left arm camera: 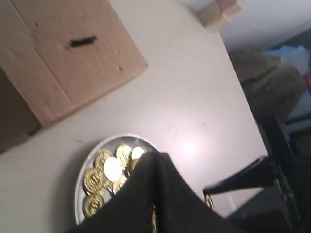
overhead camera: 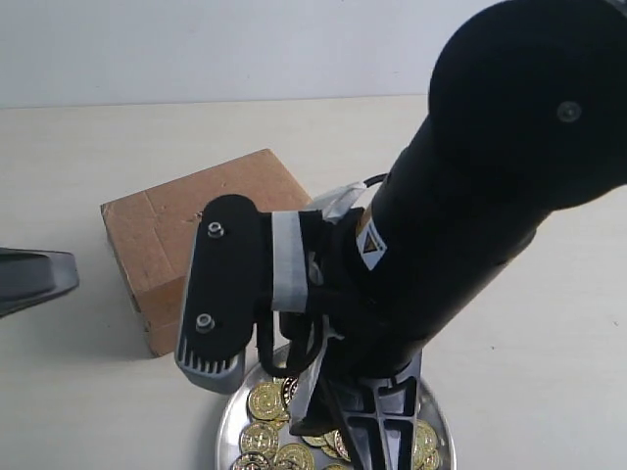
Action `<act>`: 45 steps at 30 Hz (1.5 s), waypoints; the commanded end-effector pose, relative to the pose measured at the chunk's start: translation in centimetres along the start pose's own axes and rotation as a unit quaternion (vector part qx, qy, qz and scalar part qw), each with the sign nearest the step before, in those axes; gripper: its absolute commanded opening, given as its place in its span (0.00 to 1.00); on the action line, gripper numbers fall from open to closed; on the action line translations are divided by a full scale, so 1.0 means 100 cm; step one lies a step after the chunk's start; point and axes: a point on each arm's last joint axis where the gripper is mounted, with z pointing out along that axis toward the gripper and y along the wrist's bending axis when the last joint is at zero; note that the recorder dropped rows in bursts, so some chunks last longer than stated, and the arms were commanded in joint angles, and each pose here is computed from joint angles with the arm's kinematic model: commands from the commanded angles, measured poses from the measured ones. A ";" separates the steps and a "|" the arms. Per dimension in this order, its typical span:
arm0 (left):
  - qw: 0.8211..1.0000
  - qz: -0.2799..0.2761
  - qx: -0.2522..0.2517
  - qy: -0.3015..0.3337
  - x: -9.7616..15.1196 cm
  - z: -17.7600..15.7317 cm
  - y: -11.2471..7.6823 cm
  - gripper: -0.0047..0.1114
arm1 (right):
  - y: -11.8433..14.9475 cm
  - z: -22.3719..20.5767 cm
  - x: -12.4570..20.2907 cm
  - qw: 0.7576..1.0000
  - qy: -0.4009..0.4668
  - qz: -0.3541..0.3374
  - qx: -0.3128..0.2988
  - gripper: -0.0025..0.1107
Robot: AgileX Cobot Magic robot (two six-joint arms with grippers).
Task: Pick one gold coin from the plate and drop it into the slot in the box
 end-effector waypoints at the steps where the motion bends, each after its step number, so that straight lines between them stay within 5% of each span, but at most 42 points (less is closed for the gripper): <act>1: 0.992 0.004 0.062 0.106 -0.004 0.020 0.000 0.04 | -0.002 -0.010 -0.003 0.999 -0.022 0.001 0.028 0.25; 6: 0.982 -0.036 0.116 0.147 -0.009 0.040 0.009 0.07 | -0.002 -0.012 -0.004 0.999 -0.028 0.001 0.034 0.25; 9: 0.969 -0.058 0.173 0.167 -0.010 0.049 0.010 0.23 | -0.004 -0.013 -0.006 0.998 -0.040 0.009 0.044 0.25; 14: 0.963 -0.100 0.173 0.178 -0.011 0.065 0.025 0.51 | -0.009 -0.014 -0.011 0.995 -0.068 0.025 0.067 0.25; 21: 0.957 -0.120 0.178 0.194 -0.007 0.079 0.031 0.44 | -0.017 0.003 -0.010 0.996 -0.044 0.024 0.076 0.25; 28: 0.941 -0.081 0.205 0.258 0.002 0.102 0.008 0.45 | -0.021 0.007 -0.012 0.995 -0.047 0.023 0.088 0.25; 45: 0.945 -0.097 0.181 0.254 0.000 0.122 0.020 0.50 | -0.021 0.007 -0.013 0.994 -0.053 0.033 0.091 0.25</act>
